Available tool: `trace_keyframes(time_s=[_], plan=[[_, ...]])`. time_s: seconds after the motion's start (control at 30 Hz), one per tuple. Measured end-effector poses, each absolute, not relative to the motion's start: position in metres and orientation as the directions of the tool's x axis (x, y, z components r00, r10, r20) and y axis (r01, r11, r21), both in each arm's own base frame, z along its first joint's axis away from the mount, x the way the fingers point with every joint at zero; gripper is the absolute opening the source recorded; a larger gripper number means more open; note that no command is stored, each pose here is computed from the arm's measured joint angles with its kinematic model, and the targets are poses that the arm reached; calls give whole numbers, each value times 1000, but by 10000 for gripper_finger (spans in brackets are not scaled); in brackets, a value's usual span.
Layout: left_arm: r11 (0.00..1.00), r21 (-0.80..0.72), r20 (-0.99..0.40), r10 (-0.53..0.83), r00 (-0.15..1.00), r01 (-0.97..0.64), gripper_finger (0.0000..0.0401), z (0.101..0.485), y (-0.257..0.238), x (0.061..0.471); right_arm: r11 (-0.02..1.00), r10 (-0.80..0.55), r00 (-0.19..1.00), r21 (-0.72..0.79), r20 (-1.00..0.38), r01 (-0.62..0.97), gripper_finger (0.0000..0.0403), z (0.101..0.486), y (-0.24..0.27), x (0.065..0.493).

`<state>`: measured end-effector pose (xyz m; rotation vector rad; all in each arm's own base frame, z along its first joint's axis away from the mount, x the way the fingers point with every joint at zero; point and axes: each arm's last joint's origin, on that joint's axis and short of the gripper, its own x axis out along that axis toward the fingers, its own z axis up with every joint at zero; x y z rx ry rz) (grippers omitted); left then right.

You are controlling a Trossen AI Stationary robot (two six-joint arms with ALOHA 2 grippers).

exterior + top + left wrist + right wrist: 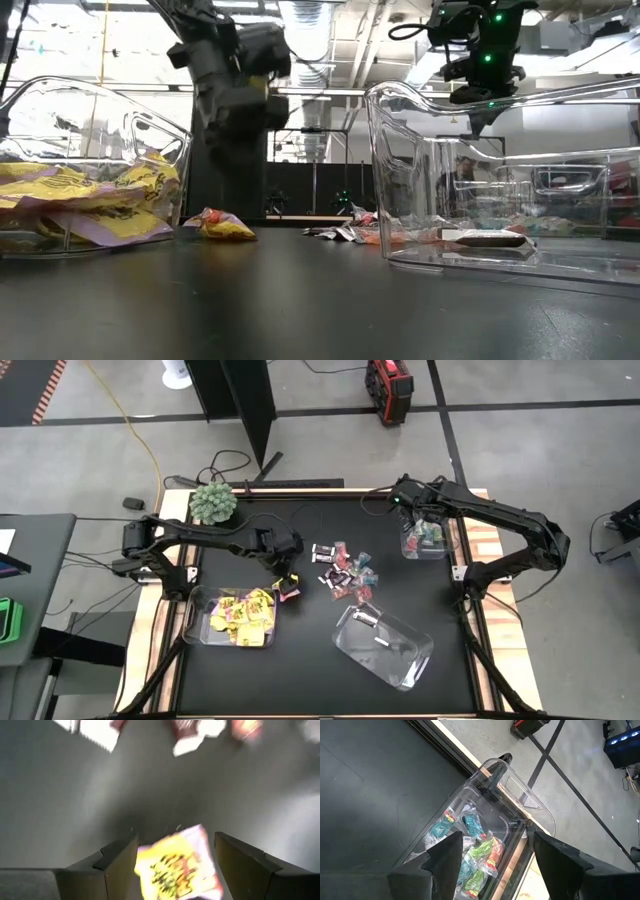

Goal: Sort candy
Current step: Put the yellow candy in the bottom left transparent container

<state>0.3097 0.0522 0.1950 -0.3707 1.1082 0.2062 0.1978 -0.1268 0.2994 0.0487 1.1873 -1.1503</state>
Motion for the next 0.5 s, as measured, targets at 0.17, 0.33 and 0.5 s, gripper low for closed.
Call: trace_keyframes(time_s=[0.17, 0.33, 0.5], plan=[[896, -177, -930, -17, 367, -408, 266, 181, 50, 311, 473, -674, -75, -507, -735, 721, 258, 300, -127, 199], [890, -197, -937, -48, 345, -411, 291, 181, 47, 310, 479, -686, -54, -506, -726, 718, 258, 301, -129, 201], [887, -175, -962, -62, 265, -427, 314, 172, 44, 307, 485, -694, -38, -505, -719, 714, 258, 302, -129, 203]])
